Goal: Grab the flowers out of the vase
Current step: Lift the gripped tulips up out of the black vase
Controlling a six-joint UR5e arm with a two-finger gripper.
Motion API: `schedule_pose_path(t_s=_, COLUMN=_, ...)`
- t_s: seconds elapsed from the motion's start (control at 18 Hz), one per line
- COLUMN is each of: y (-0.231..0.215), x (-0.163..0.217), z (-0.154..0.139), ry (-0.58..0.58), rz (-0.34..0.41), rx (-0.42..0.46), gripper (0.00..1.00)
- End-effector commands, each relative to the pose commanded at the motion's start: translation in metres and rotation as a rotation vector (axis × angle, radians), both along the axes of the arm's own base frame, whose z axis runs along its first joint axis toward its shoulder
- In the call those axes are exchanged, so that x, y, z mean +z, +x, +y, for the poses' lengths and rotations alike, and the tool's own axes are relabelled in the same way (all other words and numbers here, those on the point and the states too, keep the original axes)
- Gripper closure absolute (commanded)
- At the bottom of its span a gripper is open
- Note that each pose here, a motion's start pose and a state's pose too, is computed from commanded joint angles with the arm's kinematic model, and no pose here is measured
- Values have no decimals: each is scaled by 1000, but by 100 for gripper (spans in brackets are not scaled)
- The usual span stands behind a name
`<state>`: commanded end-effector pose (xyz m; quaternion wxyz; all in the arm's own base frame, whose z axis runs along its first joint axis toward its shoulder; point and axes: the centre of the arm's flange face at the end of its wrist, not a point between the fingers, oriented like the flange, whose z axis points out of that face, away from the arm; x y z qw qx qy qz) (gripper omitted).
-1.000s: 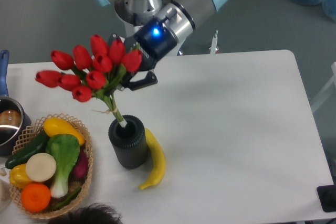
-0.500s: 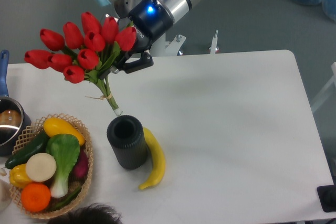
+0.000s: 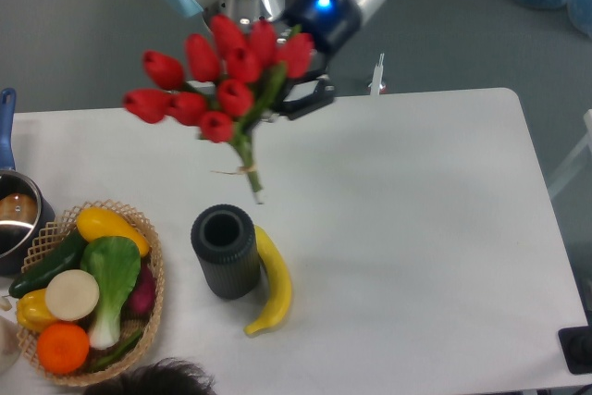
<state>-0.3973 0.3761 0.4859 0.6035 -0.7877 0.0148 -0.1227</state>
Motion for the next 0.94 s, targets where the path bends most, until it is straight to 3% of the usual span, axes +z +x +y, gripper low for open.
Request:
schedule_pose_path(t_s=0.33, y=-67, x=-19, z=-6, ry=-8, rz=-3, rx=46, gripper=61)
schedule_pose_path(t_s=0.94, y=-89, x=-35, z=-27, ry=-21, rz=-13, rx=91, gripper=61)
